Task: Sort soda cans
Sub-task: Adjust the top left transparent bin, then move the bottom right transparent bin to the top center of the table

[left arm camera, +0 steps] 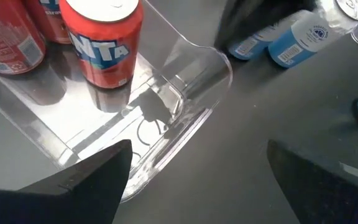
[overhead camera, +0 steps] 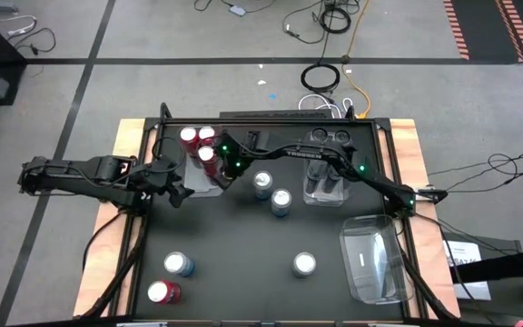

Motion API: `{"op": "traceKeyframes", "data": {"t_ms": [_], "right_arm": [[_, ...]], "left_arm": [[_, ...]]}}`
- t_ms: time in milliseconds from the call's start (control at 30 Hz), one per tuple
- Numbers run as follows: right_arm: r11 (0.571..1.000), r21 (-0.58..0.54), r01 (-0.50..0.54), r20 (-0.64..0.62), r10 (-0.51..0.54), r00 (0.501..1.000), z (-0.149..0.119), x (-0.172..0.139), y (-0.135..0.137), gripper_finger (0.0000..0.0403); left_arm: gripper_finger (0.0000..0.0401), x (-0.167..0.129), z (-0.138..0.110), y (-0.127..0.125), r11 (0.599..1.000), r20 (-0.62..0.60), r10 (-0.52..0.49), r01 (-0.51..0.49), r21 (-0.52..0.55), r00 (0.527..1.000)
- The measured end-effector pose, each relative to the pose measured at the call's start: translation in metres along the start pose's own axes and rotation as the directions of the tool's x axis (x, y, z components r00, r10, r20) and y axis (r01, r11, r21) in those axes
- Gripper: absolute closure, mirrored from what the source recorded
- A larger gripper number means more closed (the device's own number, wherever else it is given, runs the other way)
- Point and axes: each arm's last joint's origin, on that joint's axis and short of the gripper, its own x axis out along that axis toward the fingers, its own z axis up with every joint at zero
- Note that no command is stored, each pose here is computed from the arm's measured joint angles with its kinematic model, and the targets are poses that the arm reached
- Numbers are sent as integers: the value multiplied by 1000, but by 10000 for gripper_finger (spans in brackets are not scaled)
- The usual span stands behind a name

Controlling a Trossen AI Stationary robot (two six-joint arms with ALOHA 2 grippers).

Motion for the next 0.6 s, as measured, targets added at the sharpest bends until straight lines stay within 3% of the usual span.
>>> {"op": "traceKeyframes", "data": {"t_ms": [133, 333, 467, 600], "right_arm": [[999, 6, -36, -4, 36, 999, 0, 0, 3, 403], [1000, 20, -5, -32, 6, 999, -1, -12, 1, 403], [997, 27, 68, -36, -67, 997, -1, -49, 10, 403], [976, 58, 210, -40, -208, 977, -13, -111, 28, 403]], "left_arm": [[19, 0, 0, 0, 1000, -1, -1, 1, 3, 1000], [19, 0, 0, 0, 1000, -2, 0, 0, 9, 1000], [19, 0, 0, 0, 1000, -1, -1, 1, 26, 1000], [19, 0, 0, 0, 1000, 4, 0, -1, 27, 1000]]}}
